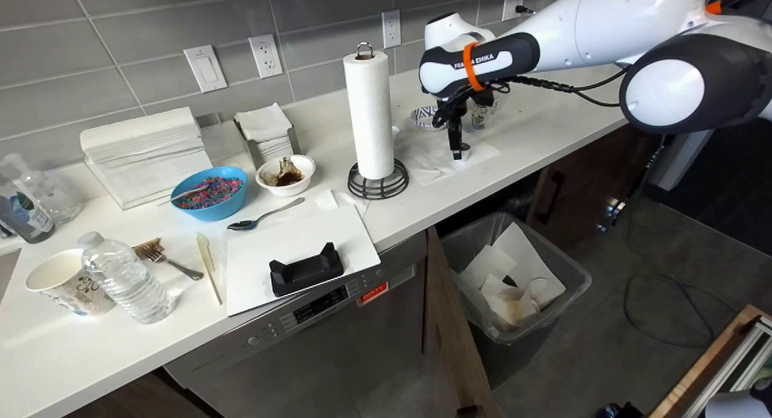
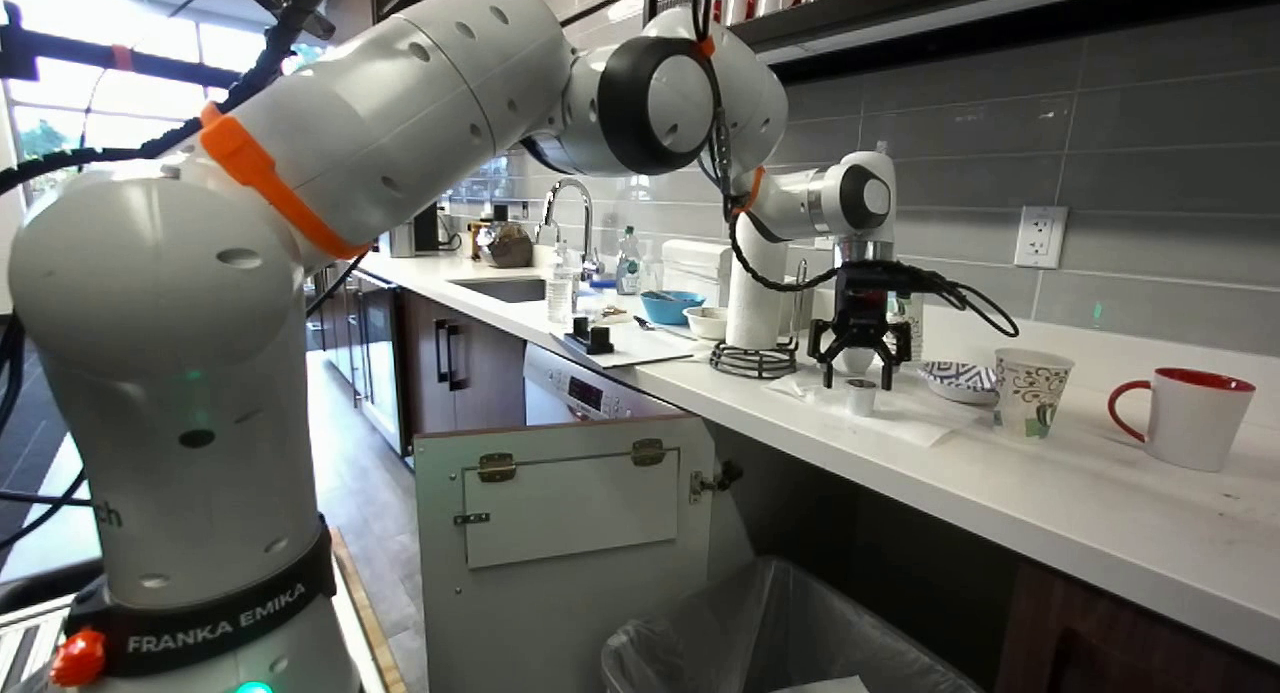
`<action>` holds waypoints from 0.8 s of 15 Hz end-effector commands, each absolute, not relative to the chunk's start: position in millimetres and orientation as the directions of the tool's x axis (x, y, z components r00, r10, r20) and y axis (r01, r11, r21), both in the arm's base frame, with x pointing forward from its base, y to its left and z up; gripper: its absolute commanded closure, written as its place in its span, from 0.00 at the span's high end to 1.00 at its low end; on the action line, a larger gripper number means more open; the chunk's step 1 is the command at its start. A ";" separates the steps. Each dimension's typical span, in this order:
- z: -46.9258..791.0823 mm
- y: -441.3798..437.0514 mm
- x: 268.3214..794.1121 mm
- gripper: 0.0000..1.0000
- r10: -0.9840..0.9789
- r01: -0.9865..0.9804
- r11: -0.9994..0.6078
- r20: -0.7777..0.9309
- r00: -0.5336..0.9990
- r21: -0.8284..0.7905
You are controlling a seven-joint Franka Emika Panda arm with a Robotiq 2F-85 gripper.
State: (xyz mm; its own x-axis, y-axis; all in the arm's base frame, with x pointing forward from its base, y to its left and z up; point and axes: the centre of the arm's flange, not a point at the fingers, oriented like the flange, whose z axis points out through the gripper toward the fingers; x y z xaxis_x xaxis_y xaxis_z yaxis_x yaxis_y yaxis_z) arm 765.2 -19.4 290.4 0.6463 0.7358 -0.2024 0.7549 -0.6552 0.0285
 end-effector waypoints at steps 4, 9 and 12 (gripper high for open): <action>281.6 -16.8 790.3 0.92 0.725 0.758 -0.653 -0.287 0.626 0.005; 275.9 -16.3 797.9 0.95 0.728 0.762 -0.648 -0.286 0.623 0.013; 273.8 -16.4 800.8 0.77 0.730 0.764 -0.645 -0.282 0.623 0.019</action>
State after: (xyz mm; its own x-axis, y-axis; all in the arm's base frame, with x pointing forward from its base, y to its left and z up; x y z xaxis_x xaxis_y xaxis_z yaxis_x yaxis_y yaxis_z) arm 774.9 -16.6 276.0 0.6378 0.7260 -0.2572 0.7539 -0.6568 0.0153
